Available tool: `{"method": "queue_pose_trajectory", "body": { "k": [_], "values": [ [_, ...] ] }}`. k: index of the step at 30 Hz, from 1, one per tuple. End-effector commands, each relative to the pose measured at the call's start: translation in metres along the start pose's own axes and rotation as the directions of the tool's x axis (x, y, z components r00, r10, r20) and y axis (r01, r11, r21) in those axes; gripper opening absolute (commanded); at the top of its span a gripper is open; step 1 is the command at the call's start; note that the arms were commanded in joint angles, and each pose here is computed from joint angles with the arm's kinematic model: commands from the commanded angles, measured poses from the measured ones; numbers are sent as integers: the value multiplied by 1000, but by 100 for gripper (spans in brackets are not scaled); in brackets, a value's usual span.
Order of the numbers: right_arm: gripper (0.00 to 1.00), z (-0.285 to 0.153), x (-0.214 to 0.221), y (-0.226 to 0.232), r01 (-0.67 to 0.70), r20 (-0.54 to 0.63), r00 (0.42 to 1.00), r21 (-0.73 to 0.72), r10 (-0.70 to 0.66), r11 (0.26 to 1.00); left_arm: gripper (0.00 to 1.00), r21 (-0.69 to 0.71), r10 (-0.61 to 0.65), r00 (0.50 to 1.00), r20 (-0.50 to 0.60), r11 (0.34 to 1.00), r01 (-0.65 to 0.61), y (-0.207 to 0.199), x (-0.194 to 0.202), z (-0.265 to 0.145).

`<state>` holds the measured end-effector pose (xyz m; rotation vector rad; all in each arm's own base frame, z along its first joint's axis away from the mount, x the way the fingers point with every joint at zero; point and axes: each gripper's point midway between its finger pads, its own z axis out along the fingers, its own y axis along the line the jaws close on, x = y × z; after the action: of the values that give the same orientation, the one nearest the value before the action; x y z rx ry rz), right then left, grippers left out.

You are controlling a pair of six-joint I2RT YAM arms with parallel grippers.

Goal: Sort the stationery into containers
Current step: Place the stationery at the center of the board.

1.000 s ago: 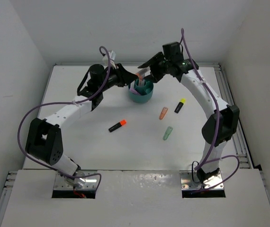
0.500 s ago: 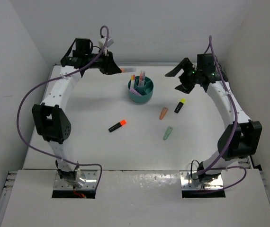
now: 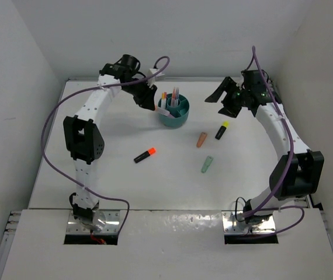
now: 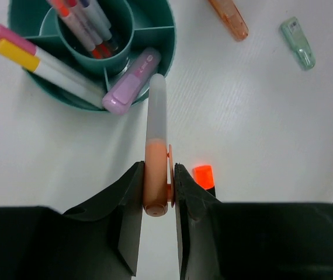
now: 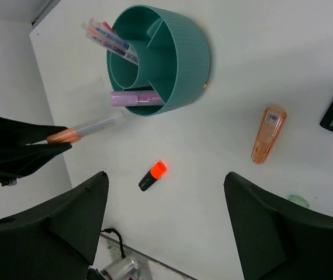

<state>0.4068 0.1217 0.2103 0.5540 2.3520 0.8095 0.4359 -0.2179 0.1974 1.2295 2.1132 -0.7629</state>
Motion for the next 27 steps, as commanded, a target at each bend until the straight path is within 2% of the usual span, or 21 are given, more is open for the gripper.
{"method": "queue_pose_trajectory", "body": {
  "k": [1, 7, 13, 22, 25, 27],
  "values": [
    [78, -7, -11, 8, 50, 49, 998, -27, -49, 998, 0, -59, 117, 993, 5, 991, -117, -6, -23, -3],
    [77, -4, -12, 4, 42, 42, 998, -20, -42, 999, 0, -82, 99, 995, -16, 992, -100, 0, -25, 13],
    [77, -3, -11, -4, 19, 32, 999, -13, -18, 1000, 0, -122, 92, 996, 8, 988, -90, 11, -36, 20],
    [77, -2, -12, -12, 1, 31, 1000, -9, 0, 1000, 1, -64, 123, 992, -6, 990, -123, 0, -37, 46],
    [76, -2, -12, -16, -2, 28, 1000, -1, 2, 1000, 6, -59, 137, 991, -14, 989, -137, -2, -37, 52],
    [76, 0, -9, -21, -6, 20, 1000, 10, 6, 1000, 19, -60, 136, 991, -15, 989, -137, -4, -38, 55]
  ]
}}
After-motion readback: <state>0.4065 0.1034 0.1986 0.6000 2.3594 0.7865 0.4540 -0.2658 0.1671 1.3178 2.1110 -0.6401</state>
